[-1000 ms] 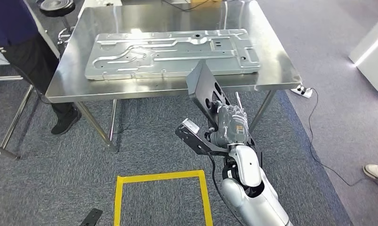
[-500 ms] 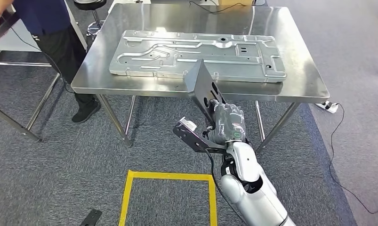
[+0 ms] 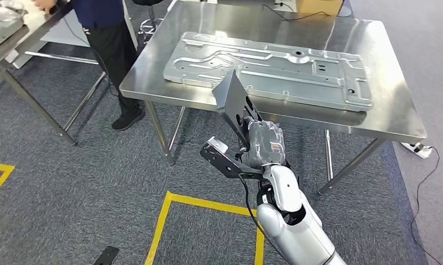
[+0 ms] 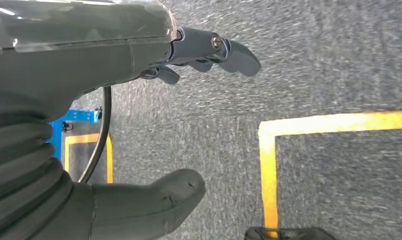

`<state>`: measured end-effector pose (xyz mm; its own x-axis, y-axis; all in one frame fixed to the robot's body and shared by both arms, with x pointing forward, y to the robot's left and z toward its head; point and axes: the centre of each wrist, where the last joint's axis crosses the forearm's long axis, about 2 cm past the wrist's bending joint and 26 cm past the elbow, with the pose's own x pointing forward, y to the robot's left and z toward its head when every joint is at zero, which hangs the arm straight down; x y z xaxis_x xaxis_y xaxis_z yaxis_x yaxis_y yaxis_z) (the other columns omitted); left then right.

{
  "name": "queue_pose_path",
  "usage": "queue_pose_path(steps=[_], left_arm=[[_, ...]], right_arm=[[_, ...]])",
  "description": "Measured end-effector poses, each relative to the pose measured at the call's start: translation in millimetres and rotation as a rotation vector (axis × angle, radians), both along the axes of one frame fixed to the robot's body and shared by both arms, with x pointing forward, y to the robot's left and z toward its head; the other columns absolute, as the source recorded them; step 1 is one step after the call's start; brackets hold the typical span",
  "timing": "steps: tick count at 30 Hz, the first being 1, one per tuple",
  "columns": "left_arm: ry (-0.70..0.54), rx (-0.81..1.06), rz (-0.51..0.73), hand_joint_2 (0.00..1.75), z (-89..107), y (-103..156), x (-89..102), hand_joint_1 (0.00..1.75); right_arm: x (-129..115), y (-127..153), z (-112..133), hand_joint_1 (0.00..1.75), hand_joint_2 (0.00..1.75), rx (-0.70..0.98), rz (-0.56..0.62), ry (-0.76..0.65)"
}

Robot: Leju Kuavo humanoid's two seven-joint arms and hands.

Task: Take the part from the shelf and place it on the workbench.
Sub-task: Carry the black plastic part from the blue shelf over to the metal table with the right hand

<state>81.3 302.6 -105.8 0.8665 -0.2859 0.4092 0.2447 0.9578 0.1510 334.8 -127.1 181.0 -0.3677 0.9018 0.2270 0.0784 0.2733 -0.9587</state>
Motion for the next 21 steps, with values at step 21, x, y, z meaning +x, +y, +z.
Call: queue_pose_path(steps=[21], left_arm=[[-0.009, -0.006, -0.018, 1.75, 1.3, -1.8, 6.8, 0.0]], right_arm=[[36.9, -4.7, 59.4, 1.75, 1.75, -0.021, -0.057, -0.218]])
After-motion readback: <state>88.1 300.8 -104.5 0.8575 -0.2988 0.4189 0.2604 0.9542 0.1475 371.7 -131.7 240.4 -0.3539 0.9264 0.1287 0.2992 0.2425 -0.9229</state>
